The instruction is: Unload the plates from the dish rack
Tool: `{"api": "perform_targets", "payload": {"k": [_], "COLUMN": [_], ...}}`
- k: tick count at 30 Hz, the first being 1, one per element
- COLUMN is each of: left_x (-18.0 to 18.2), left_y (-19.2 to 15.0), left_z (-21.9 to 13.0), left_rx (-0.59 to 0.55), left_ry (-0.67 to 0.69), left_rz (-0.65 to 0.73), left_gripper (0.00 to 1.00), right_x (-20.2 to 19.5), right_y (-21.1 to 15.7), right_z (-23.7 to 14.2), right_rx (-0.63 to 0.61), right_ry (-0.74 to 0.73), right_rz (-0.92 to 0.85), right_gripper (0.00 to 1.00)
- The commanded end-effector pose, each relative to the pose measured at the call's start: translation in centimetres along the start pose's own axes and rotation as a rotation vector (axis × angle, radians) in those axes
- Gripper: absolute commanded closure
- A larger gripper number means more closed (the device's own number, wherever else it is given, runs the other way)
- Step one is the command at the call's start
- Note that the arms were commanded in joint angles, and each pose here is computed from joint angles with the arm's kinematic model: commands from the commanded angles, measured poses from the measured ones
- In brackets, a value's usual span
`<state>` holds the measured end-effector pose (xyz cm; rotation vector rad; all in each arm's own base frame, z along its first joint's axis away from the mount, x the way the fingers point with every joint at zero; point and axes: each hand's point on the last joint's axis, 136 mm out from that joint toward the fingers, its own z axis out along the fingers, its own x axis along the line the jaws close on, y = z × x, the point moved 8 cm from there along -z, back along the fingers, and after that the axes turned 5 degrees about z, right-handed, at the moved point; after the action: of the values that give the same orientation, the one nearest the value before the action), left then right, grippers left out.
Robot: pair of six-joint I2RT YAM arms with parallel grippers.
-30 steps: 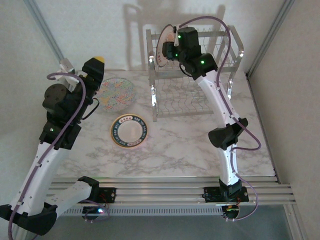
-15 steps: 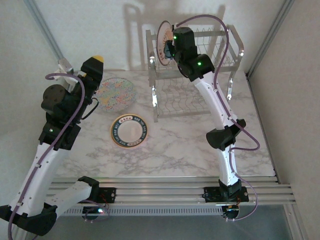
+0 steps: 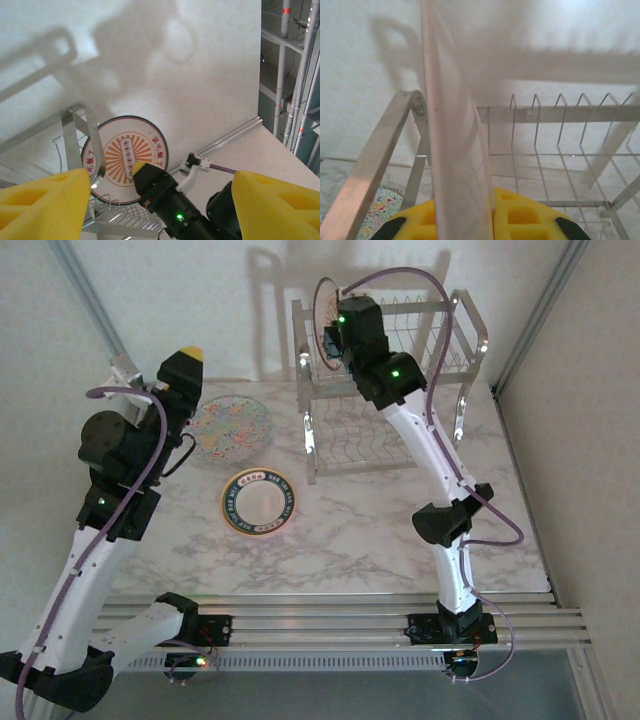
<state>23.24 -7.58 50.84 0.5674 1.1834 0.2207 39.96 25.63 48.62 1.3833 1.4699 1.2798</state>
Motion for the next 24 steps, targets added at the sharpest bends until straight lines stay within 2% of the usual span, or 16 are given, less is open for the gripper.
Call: {"api": "perform_targets", "payload": {"k": [1, 6, 13, 19, 24], "left_x": [-2.3, -2.4, -3.3, -4.2, -4.5], "left_y": [0.4, -1.5, -7.2, -11.6, -14.7], "left_z": [0.5, 3.0, 7.9, 10.9, 12.9], "left_rx": [0.034, 0.161, 0.407, 0.547, 0.628], "left_ry": [-0.101, -0.13, -0.164, -0.22, -0.226], "left_rz": [-0.013, -0.014, 0.034, 0.032, 0.019], "left_gripper": [0.26, 0.26, 0.25, 0.24, 0.26], "right_x": [-1.5, -2.8, -6.6, -9.8, -10.4], "right_y": [5.4, 6.5, 6.7, 6.5, 6.2], "right_z": [-6.0, -9.5, -13.6, -14.8, -15.1], "right_rx": [-0.178, -0.195, -0.146, -0.06, -0.003], "right_ry": [0.016, 0.06, 0.217, 0.398, 0.523], "right_rz": [0.061, 0.082, 0.258, 0.457, 0.555], "right_gripper": [1.0, 1.0, 1.0, 1.0, 1.0]}}
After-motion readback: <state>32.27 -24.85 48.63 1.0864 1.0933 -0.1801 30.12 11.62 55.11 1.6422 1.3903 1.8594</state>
